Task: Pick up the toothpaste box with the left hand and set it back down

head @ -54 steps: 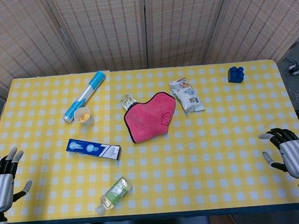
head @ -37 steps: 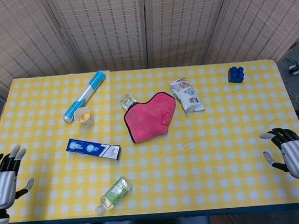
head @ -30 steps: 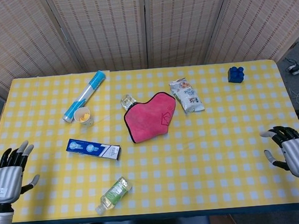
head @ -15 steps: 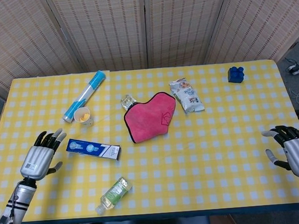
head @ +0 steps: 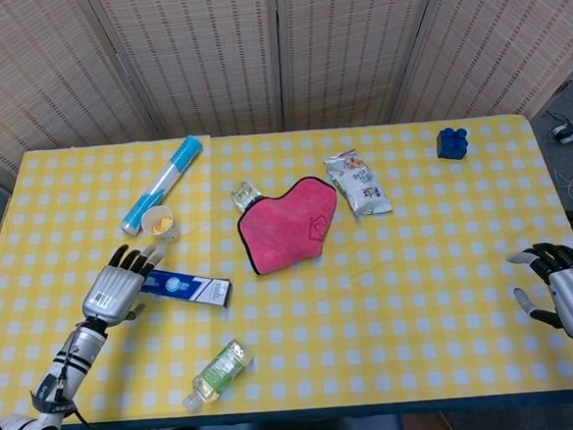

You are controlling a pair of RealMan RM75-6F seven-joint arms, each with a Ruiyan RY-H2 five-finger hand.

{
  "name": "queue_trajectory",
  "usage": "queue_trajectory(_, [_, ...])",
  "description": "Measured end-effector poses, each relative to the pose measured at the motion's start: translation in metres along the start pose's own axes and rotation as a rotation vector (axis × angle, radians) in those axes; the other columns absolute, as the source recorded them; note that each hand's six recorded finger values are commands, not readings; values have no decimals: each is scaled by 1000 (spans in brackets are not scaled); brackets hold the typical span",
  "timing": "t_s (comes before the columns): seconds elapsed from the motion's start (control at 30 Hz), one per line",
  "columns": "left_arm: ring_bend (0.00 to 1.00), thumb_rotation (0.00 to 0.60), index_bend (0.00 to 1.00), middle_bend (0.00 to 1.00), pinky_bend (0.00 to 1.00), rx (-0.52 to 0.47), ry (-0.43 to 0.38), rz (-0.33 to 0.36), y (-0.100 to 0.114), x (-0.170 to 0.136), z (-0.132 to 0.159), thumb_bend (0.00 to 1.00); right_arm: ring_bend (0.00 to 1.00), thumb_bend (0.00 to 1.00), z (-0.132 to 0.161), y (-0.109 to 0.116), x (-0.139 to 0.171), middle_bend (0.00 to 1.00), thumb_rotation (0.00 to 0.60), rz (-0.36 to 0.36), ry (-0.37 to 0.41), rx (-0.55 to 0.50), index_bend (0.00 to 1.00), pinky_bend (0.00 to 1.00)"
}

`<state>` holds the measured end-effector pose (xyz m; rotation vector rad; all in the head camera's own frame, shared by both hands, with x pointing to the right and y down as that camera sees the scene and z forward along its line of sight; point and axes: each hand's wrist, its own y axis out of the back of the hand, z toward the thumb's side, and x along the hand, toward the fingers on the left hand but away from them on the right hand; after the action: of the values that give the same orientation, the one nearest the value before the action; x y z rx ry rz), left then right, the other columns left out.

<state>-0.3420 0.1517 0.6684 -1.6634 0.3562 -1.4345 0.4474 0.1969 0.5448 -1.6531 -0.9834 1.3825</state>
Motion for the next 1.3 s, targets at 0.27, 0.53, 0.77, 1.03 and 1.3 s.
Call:
queue_trajectory(0.27, [145,600,205,129,63,21,2,-67,-10,20,5,260,208,321,-6,0,3,324,600,-1,-14,-4,319,214])
queue_trajectory(0.53, [180,600,248,184,63,52,11,-100,-19,34,10,260,208,321,-8,-2,3,324,600,3,-19,-7,319,214])
queue_trajectory(0.77, [222,600,306,258,63,95,39,-123,-28,40,4,261,208,321,-9,-4,2,323,600,9,-23,-10,319,214])
queue_trajectory(1.03, [338,600,426,443,63,103,66,-101,-31,45,1,261,208,321,-7,-5,2,324,600,10,-18,-9,319,214])
queue_trajectory(1.3, [378,600,463,510,63,193,90,-34,-22,39,-7,261,208,321,-9,-4,5,324,600,5,-26,-12,319,214])
